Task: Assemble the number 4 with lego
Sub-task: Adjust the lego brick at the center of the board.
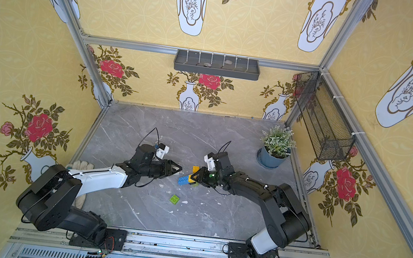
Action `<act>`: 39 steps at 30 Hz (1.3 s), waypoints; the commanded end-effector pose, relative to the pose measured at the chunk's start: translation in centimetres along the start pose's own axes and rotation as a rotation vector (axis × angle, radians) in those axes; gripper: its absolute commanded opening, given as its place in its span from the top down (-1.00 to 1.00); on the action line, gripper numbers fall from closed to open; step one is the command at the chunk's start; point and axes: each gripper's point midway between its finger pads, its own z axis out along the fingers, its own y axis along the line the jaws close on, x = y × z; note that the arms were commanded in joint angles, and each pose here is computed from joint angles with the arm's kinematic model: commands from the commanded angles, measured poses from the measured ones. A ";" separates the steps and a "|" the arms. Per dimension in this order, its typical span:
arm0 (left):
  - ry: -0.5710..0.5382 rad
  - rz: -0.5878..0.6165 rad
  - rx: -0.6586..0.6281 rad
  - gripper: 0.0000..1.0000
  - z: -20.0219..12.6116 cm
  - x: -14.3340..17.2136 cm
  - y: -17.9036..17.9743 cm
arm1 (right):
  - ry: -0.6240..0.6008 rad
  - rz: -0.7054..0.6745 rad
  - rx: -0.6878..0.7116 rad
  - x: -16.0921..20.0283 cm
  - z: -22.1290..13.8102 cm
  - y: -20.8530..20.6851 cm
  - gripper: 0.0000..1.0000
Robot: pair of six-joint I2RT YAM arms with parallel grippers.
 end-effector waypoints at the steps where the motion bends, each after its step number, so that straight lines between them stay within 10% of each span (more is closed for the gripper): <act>1: -0.003 0.009 0.003 -0.02 0.0 -0.2 0.1 | -0.008 0.002 0.007 0.0 0.0 -0.6 0.46; 28: 0.004 -0.149 0.197 -0.34 1.2 1.3 0.9 | -0.010 0.174 -0.282 0.8 -1.8 -5.3 0.47; 39: -0.032 -0.232 0.331 -0.16 2.9 0.7 1.1 | -0.003 0.202 -0.284 1.0 -1.5 -6.6 0.46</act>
